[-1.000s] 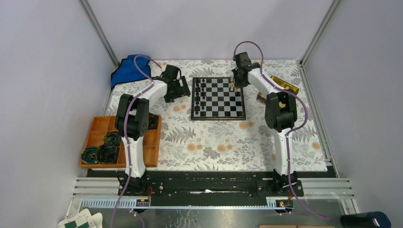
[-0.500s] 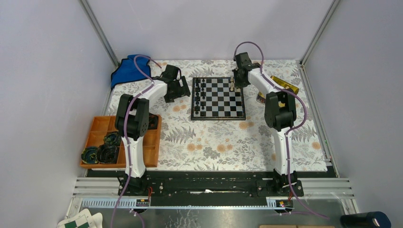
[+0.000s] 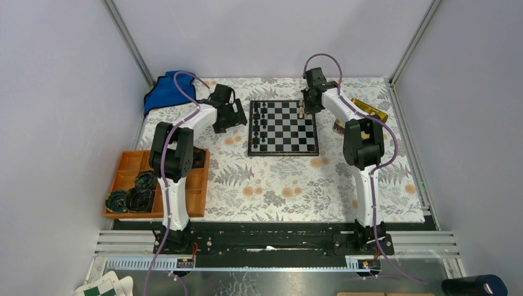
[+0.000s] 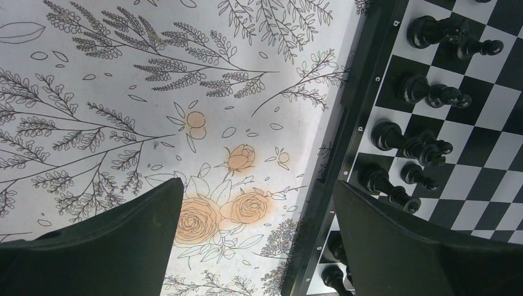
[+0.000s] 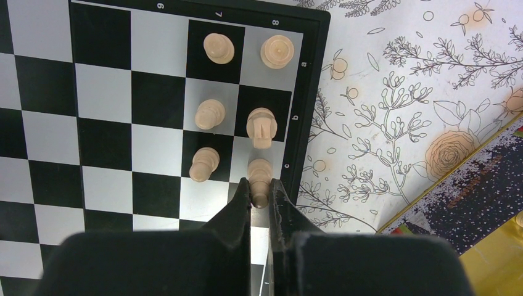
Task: Set up the chess pieces on the board
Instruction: Place the chess piece on the chessboard.
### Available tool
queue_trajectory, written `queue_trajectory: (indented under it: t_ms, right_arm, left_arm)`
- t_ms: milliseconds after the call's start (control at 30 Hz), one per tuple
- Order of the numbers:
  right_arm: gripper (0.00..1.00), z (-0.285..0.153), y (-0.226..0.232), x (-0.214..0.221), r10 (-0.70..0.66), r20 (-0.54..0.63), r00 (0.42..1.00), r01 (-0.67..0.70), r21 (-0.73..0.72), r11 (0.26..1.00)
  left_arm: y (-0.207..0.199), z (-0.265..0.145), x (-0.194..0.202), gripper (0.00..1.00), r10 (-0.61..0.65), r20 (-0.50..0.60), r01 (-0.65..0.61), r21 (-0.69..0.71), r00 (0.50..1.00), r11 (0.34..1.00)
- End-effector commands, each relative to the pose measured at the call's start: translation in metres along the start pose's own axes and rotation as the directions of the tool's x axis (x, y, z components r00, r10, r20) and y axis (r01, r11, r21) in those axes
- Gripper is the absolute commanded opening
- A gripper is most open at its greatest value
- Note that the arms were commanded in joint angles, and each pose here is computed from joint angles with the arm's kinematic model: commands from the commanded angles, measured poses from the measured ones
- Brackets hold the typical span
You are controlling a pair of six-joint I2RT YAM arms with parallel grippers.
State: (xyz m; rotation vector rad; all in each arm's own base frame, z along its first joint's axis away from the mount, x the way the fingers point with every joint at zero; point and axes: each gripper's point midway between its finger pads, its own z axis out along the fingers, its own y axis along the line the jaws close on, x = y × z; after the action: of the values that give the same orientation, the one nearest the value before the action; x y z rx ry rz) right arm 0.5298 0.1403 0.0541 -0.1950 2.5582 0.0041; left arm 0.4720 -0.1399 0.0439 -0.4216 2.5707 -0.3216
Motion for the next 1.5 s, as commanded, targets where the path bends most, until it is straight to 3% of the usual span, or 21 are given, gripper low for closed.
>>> queue_trajectory:
  t_ms: [0, 400, 500, 600, 700, 1000, 1267, 1467]
  right_arm:
    - [0.01, -0.004, -0.001, -0.017, 0.018, 0.036, 0.999, -0.018, -0.015, 1.000]
    - [0.02, -0.002, 0.000, -0.017, 0.012, 0.028, 1.000, -0.011, -0.017, 1.000]
    - [0.08, 0.000, 0.001, -0.015, 0.011, 0.023, 1.000, -0.011, -0.023, 1.000]
    - [0.24, 0.000, 0.002, -0.014, 0.011, 0.021, 1.000, -0.011, -0.028, 1.000]
    - [0.32, -0.001, 0.002, -0.014, 0.012, 0.029, 1.000, -0.011, -0.030, 0.999]
    - [0.37, -0.013, 0.002, -0.027, 0.016, 0.067, 0.998, -0.013, -0.039, 0.999]
    - [0.39, -0.062, -0.009, -0.056, 0.021, 0.170, 0.985, -0.020, -0.004, 1.000]
    - [0.48, -0.108, -0.046, -0.074, 0.136, 0.283, 0.949, -0.151, 0.035, 0.988]
  left_arm:
    - [-0.003, 0.006, -0.005, 0.99, 0.003, 0.018, -0.003, 0.008, 1.000, 1.000]
    - [-0.003, 0.007, -0.006, 0.99, 0.003, 0.018, -0.003, 0.009, 1.000, 1.000]
    - [-0.002, 0.008, -0.005, 0.99, 0.002, 0.016, -0.002, 0.007, 1.000, 1.000]
    - [-0.002, 0.008, -0.005, 0.99, 0.002, 0.014, -0.002, 0.008, 1.000, 1.000]
    - [-0.001, 0.009, -0.004, 0.99, 0.002, 0.013, -0.002, 0.006, 1.000, 1.000]
    - [-0.001, 0.009, -0.003, 0.99, 0.001, 0.012, -0.001, 0.005, 1.000, 1.000]
    - [-0.004, 0.006, -0.007, 0.99, -0.001, 0.023, 0.000, 0.011, 1.000, 1.000]
    - [-0.005, 0.004, -0.009, 0.99, -0.004, 0.029, 0.003, 0.013, 1.000, 1.000]
